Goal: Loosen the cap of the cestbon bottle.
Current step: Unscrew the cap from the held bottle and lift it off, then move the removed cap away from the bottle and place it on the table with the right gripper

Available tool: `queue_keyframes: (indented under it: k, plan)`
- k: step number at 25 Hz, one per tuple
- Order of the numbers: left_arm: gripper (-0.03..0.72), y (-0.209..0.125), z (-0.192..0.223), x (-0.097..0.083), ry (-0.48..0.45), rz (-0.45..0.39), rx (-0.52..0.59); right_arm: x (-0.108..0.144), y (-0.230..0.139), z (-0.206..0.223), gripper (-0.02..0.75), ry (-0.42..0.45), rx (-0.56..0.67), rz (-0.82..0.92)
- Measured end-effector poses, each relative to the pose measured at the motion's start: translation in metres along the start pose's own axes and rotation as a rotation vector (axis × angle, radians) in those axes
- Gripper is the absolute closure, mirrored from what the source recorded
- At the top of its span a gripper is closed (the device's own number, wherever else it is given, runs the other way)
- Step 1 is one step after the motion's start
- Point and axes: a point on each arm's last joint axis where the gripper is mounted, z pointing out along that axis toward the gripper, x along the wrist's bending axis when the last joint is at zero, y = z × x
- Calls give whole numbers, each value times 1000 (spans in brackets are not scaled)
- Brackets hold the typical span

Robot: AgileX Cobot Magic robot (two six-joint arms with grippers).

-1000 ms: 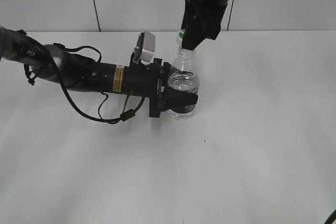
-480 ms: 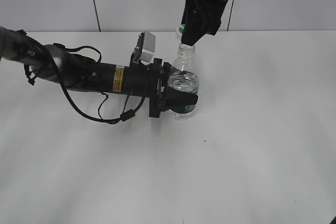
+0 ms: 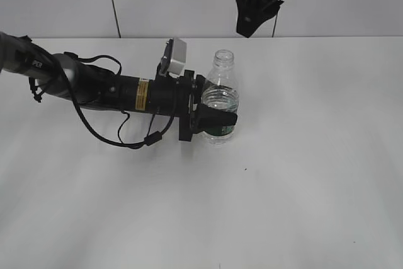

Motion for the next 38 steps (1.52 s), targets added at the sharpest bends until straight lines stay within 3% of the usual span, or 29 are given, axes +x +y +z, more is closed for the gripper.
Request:
queue_keyframes:
  k: [10,19,26,38]
  plan:
    - [279,0,0,0,1,0,0,-15,-16,-1,438,-53,33,463]
    - [279,0,0,0,3,-6,-1,-61,-109,17,439,-72,150,869]
    - [279,0,0,1,6,-11,-4,-60,-157,54,439,-45,155,1007]
    - [279,1,0,1,12,-15,-9,-31,-183,122,440,11,204,1074]
